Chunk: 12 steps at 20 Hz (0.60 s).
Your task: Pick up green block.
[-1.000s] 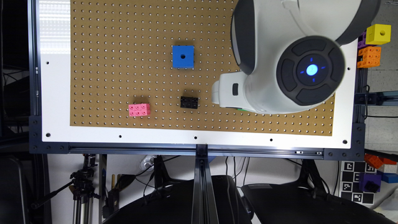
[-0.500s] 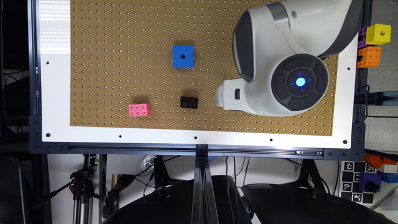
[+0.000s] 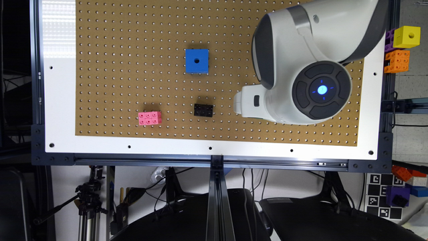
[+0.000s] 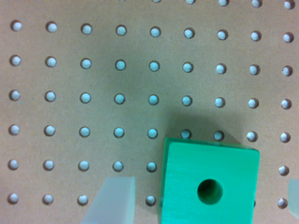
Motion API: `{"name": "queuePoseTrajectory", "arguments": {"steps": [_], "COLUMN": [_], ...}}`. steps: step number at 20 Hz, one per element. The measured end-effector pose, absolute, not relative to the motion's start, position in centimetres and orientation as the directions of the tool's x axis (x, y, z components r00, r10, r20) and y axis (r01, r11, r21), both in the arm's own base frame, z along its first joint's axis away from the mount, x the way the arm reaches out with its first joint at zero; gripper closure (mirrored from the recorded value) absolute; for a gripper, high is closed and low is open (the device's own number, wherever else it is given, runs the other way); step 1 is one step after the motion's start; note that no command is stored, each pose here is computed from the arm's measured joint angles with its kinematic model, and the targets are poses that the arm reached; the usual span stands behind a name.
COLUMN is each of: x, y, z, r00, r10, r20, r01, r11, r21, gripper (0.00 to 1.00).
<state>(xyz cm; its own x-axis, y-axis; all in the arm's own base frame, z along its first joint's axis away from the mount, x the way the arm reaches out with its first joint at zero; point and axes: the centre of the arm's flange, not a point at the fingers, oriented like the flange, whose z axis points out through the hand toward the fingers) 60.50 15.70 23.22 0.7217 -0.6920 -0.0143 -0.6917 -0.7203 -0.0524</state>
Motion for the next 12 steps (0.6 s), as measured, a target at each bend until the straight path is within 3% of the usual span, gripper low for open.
{"name": "queuePoseTrajectory", "arguments": {"steps": [5, 12], "x": [60.5, 60.9], "y": [15.7, 15.8], "z": [20.9, 20.0], "r00": [0.7203, 0.7197], "r10": [-0.6934, -0.6941], "r20": [-0.018, -0.018], "r01": [-0.6932, -0.6938], "r11": [-0.7187, -0.7178], "r21": [-0.054, -0.058], "gripper": [0.00, 0.00]}}
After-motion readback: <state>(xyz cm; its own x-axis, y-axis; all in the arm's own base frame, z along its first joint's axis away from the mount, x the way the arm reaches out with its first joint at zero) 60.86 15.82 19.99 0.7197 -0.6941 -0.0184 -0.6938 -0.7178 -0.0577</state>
